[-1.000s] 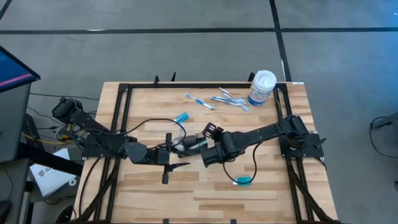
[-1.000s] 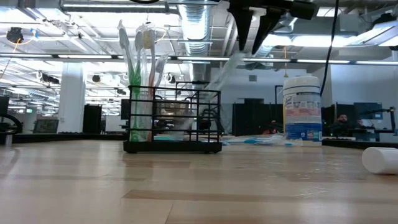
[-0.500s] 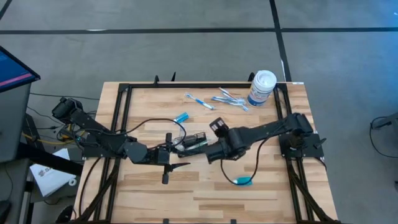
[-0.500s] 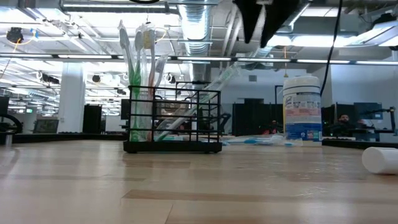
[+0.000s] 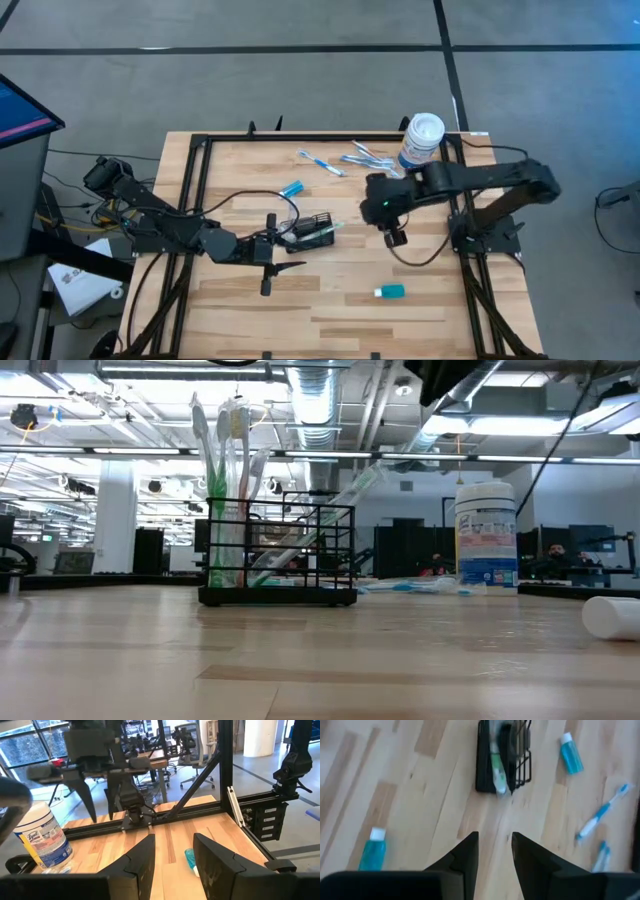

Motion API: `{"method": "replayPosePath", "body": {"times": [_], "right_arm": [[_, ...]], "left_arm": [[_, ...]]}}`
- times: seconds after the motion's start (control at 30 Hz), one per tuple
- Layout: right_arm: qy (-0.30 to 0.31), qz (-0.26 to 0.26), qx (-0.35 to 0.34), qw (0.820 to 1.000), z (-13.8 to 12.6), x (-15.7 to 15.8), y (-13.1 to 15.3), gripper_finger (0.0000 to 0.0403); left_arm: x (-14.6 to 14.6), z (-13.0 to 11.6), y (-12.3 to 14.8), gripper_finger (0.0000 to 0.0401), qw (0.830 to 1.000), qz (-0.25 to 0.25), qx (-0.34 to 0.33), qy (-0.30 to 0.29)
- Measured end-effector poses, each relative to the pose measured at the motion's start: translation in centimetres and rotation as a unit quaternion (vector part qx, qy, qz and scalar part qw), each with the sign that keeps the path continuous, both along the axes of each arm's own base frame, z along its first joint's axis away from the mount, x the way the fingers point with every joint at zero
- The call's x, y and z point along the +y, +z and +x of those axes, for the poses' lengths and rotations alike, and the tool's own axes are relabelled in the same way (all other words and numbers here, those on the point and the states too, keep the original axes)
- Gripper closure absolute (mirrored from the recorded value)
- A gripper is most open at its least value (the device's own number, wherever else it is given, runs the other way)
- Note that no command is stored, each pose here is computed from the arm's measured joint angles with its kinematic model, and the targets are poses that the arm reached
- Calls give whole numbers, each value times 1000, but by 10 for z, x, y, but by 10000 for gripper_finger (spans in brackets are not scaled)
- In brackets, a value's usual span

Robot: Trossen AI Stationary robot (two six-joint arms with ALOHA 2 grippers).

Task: Pick & Place toothbrushing station
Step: Put the green toothbrush into the wire organizer

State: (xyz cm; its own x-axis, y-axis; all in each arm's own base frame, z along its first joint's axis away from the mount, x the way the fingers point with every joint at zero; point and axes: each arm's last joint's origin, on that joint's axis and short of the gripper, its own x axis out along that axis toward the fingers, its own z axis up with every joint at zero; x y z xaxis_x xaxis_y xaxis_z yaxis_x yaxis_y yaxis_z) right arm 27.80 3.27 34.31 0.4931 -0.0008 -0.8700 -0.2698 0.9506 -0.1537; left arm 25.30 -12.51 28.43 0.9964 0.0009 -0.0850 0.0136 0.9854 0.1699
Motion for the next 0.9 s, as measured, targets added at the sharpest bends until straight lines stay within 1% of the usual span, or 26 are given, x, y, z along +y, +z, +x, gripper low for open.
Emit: {"method": "replayPosePath", "body": {"times": [0.17, 0.33, 0.53, 0.6, 0.7, 0.83, 0.9], "right_arm": [[5, 45, -95, 994, -20, -12, -20, 294], [4, 51, -148, 988, -29, -21, -43, 294], [-11, 49, -167, 985, -27, -31, -68, 294], [-7, 62, -178, 982, -25, -34, -74, 294], [4, 83, -197, 977, -23, -38, -79, 294], [-7, 82, -204, 975, -23, -44, -88, 294], [-2, 87, -219, 972, -22, -46, -88, 294]], "left_arm": [[0, 0, 0, 274, 1000, 0, -1, 0], [0, 0, 0, 274, 1000, 0, -2, 0], [0, 0, 0, 274, 1000, 0, -2, 0], [0, 0, 0, 274, 1000, 0, -2, 0], [0, 0, 0, 274, 1000, 0, -2, 0], [0, 0, 0, 274, 1000, 0, -2, 0], [0, 0, 1, 274, 1000, 0, -2, 0]]}}
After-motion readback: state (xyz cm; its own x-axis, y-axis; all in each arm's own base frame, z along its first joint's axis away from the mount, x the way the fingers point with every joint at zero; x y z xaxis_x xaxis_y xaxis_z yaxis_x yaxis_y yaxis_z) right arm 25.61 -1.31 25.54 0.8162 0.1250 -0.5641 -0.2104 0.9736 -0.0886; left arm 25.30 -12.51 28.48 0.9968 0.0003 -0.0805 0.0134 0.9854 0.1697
